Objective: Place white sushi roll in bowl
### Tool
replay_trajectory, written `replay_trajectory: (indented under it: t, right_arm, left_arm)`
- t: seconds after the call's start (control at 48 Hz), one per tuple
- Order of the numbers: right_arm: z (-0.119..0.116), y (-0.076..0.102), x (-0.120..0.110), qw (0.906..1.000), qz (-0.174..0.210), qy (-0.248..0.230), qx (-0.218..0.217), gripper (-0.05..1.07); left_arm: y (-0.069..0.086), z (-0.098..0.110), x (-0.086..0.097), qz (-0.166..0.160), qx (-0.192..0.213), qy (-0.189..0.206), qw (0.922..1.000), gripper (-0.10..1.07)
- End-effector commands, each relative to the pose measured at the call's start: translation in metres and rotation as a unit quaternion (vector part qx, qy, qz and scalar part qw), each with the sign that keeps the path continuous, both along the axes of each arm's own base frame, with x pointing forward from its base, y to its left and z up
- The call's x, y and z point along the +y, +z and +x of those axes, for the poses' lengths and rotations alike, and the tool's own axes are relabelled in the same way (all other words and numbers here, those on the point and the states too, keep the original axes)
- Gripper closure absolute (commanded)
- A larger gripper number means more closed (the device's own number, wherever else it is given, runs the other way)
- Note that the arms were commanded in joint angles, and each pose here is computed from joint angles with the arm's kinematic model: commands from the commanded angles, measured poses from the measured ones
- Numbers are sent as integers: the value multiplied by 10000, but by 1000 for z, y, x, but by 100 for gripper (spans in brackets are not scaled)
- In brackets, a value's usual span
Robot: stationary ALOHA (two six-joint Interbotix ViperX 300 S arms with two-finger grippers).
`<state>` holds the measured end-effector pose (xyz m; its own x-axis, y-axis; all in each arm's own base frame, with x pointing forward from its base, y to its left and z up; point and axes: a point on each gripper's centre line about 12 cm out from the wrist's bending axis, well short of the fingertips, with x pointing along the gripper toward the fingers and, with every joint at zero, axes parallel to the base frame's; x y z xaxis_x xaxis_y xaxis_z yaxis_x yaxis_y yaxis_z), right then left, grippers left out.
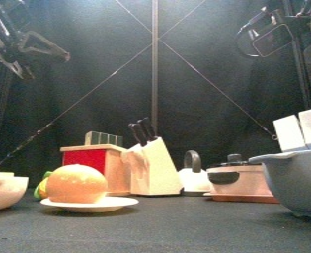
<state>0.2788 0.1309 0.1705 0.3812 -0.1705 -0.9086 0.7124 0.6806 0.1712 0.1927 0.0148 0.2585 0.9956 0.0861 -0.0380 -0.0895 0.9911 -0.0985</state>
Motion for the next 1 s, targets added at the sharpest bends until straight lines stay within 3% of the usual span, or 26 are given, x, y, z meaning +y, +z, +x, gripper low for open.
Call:
replay_trajectory:
  t: [0.0, 0.979]
  right_arm:
    - [2, 6, -2, 9999, 47, -45, -89, 13]
    - [1, 5, -1, 9999, 89, -50, -39, 12]
  left_arm:
    - [5, 1, 0, 12, -60, 1, 10000, 61]
    - [4, 1, -1, -6, -31, -16, 10000, 61]
